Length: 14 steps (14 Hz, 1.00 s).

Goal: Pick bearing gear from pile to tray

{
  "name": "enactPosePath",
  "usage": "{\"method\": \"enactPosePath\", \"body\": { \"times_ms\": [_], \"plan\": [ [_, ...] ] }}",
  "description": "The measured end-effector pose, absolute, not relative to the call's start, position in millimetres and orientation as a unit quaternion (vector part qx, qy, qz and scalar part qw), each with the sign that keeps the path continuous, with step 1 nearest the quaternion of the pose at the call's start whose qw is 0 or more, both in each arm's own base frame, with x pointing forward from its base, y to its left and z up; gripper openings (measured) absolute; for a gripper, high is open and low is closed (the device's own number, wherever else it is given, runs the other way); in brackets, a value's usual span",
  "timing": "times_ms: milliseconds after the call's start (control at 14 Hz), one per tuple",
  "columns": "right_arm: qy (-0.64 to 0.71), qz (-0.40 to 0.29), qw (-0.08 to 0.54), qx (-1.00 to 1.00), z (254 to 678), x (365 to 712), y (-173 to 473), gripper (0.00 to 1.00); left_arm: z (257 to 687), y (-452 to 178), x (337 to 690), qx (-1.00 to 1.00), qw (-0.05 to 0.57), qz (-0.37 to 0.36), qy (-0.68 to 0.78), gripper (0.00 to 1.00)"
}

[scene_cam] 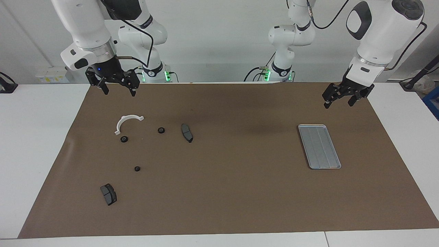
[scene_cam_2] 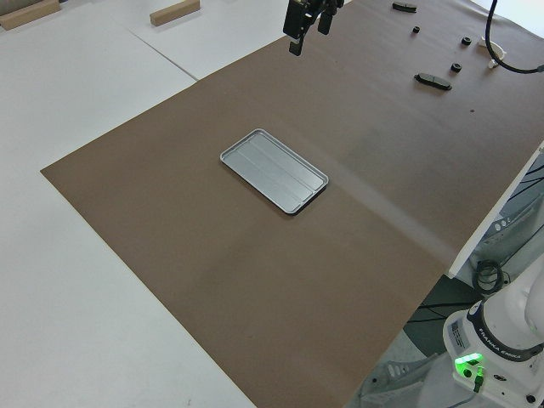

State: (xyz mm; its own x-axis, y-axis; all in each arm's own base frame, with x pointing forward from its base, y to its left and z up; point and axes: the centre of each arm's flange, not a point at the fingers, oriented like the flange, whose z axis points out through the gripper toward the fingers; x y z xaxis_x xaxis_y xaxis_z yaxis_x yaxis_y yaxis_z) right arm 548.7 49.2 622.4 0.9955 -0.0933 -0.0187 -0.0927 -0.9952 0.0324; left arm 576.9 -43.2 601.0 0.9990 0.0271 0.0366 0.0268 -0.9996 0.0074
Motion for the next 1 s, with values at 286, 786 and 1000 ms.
{"method": "enactPosePath", "body": {
  "times_ms": [286, 786, 1000],
  "plan": [
    [-0.045, -0.012, 0.016, 0.999, 620.8, 547.9, 50.6, 1.0, 601.0, -43.2, 576.9, 1.0, 0.003, 0.018, 0.013, 1.0],
    [-0.043, 0.009, 0.013, 0.999, 610.9, 552.6, 39.5, 1.0, 601.0, -43.2, 576.9, 1.0, 0.003, 0.018, 0.013, 1.0],
    [-0.043, 0.026, 0.013, 0.999, 572.5, 550.2, 0.0, 1.0, 601.0, -43.2, 576.9, 1.0, 0.003, 0.018, 0.013, 1.0]
  ]
}}
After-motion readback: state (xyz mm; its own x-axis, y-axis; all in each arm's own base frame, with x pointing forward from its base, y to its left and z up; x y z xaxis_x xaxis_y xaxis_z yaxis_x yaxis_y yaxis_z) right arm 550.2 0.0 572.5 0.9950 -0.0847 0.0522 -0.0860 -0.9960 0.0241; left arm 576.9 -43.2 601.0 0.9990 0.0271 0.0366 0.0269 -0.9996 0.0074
